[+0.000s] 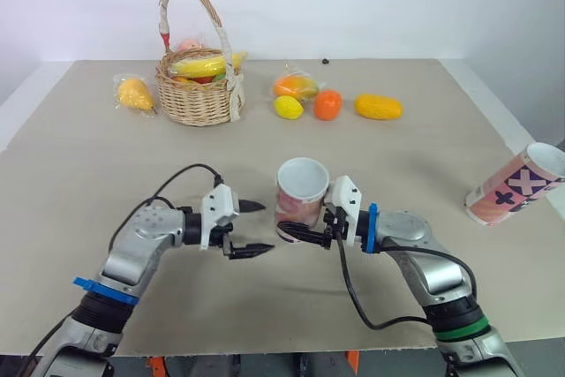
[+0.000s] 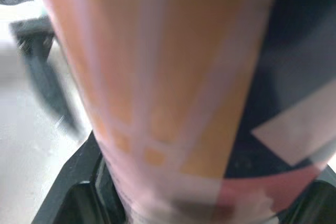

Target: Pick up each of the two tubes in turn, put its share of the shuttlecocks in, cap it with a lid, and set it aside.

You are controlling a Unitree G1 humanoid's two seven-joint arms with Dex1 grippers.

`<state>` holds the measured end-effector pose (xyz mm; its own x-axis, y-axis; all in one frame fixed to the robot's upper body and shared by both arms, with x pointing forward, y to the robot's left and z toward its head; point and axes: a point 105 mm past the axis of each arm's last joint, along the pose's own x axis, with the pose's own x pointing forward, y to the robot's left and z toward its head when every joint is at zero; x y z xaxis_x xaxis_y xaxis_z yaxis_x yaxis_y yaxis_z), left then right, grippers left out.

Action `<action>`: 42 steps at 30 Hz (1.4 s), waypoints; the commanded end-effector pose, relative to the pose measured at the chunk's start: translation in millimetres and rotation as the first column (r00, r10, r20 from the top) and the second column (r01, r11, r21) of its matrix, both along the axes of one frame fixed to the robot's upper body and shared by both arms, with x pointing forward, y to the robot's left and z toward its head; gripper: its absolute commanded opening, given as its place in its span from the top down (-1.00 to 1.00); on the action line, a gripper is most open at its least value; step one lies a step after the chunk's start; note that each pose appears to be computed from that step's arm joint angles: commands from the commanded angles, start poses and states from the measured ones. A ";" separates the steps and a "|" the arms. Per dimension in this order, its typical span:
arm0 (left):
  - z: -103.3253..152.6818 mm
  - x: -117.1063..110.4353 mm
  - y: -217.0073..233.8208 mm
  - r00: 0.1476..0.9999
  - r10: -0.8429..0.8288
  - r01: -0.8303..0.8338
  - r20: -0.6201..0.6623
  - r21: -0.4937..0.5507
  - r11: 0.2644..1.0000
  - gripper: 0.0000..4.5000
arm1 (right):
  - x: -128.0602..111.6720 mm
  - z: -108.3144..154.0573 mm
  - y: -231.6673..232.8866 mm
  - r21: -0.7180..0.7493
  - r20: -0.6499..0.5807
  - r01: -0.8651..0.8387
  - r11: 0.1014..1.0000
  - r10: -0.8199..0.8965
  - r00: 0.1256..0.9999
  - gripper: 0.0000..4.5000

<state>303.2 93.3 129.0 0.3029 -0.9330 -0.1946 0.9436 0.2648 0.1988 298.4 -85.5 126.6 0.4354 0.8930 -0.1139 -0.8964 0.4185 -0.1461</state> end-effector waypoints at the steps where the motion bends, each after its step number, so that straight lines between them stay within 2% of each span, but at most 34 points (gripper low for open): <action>1: 42.5 7.5 -3.9 0.992 0.033 -0.024 0.122 -0.082 0.996 -1.00 | 10.9 27.8 -35.9 0.088 0.068 0.203 0.975 -0.209 0.975 -0.45; 4: 49.0 12.3 -12.8 0.988 0.060 -0.041 0.144 -0.126 0.991 -1.00 | 29.9 38.5 -72.4 0.142 0.084 0.450 0.882 -0.464 0.882 -0.45; 7: 44.1 14.6 -30.7 0.988 0.059 -0.035 0.146 -0.160 0.987 -1.00 | 47.7 47.6 -124.1 0.208 0.072 0.707 0.676 -0.732 0.678 -0.45; 10: 54.6 19.9 -56.4 0.981 0.064 -0.018 0.182 -0.245 0.969 -1.00 | 52.5 40.8 -184.4 0.211 0.026 0.896 0.391 -0.918 0.395 -0.45; 12: 57.2 19.9 -66.5 0.983 0.042 0.007 0.179 -0.264 0.965 -1.00 | 52.4 33.7 -198.5 0.194 -0.007 0.927 0.321 -0.944 0.329 -0.45; 19: 56.9 24.7 -74.4 0.982 0.028 0.023 0.188 -0.262 0.965 -1.00 | 58.2 17.6 -197.6 0.177 -0.063 0.934 0.311 -0.943 0.326 -0.45; 23: 50.5 24.3 -68.7 0.984 0.052 -0.005 0.169 -0.268 0.963 -1.00 | 52.5 13.9 -200.1 0.190 -0.098 0.935 0.299 -0.942 0.321 -0.99; 31: 31.5 24.3 -39.7 0.977 0.172 -0.132 0.130 -0.273 0.953 -1.00 | 18.3 10.9 -184.4 0.216 -0.140 0.914 0.344 -0.915 0.378 -0.99; 32: 27.9 24.8 -33.4 0.972 0.199 -0.160 0.125 -0.272 0.949 -1.00 | 12.9 9.6 -179.5 0.210 -0.141 0.905 0.369 -0.905 0.402 -0.99; 34: 19.6 25.8 -19.2 0.957 0.263 -0.224 0.120 -0.268 0.937 -1.00 | 2.9 8.8 -159.3 0.191 -0.123 0.856 0.481 -0.853 0.507 -0.99; 38: 11.3 20.3 4.8 0.926 0.365 -0.327 0.093 -0.282 0.902 -1.00 | -16.3 3.9 -104.7 0.132 -0.112 0.635 0.761 -0.625 0.772 -0.99; 42: 5.9 11.0 17.9 0.908 0.408 -0.375 0.091 -0.253 0.892 -1.00 | -16.1 8.9 -79.7 0.115 -0.084 0.495 0.861 -0.488 0.869 -0.99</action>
<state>316.1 108.9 119.2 0.6561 -0.7539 0.0344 0.7396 0.6514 0.1692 283.7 -172.9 120.6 0.8438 0.5281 -0.0960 -0.5294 0.8483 0.0137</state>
